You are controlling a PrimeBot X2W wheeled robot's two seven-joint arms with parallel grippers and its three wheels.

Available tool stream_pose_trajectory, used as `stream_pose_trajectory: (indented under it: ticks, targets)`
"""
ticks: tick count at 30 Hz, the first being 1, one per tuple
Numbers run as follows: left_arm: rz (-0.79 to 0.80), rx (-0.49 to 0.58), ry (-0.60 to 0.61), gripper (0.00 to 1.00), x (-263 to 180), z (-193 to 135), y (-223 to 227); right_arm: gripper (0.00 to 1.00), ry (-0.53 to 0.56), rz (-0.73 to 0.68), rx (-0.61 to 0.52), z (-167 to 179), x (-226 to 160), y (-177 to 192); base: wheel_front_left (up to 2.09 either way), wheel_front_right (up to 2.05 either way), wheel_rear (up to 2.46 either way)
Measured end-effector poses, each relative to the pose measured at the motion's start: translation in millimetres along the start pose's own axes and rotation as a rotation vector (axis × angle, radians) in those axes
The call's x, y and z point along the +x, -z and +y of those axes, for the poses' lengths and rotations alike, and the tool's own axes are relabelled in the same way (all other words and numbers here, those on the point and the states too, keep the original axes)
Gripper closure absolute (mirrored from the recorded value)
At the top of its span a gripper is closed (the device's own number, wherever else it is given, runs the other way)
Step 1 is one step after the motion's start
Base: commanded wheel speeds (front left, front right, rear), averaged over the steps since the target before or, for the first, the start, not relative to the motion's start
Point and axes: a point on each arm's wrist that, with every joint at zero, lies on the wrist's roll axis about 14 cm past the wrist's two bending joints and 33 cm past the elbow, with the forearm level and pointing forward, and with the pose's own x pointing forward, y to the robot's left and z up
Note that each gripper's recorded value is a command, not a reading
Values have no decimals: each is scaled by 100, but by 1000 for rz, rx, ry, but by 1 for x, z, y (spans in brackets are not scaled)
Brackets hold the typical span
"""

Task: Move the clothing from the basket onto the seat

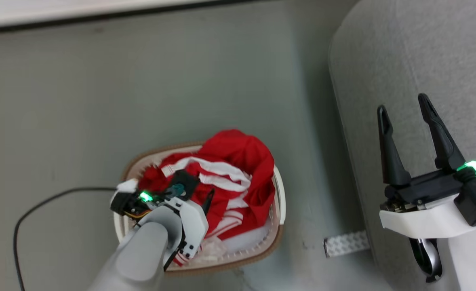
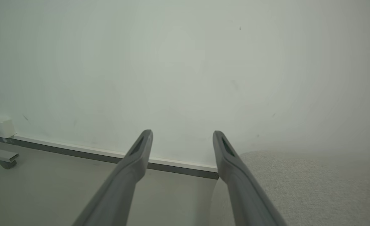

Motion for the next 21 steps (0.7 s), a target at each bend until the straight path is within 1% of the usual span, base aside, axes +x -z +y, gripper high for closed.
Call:
stream_pose_trajectory:
  ticks: [4, 7, 13, 16, 21]
  targets:
    - [235, 35, 65, 0, 15, -11, 62, 0, -11, 39, 10, 4, 9, 24, 0, 0, 0]
    - [356, 70, 86, 0, 21, -11, 92, 0, -12, 60, 10, 3, 13, 37, 0, 0, 0]
    - [485, 114, 112, 0, 31, -10, 122, 0, -7, 69, 10, 0, 18, 47, 0, 0, 0]
    - [546, 142, 109, 0, 35, -4, 136, 0, -10, 78, 20, 1, 19, 53, 0, 0, 0]
    - [597, 161, 97, 0, 40, 4, 160, 0, -10, 97, 30, 1, 19, 64, 0, 0, 0]
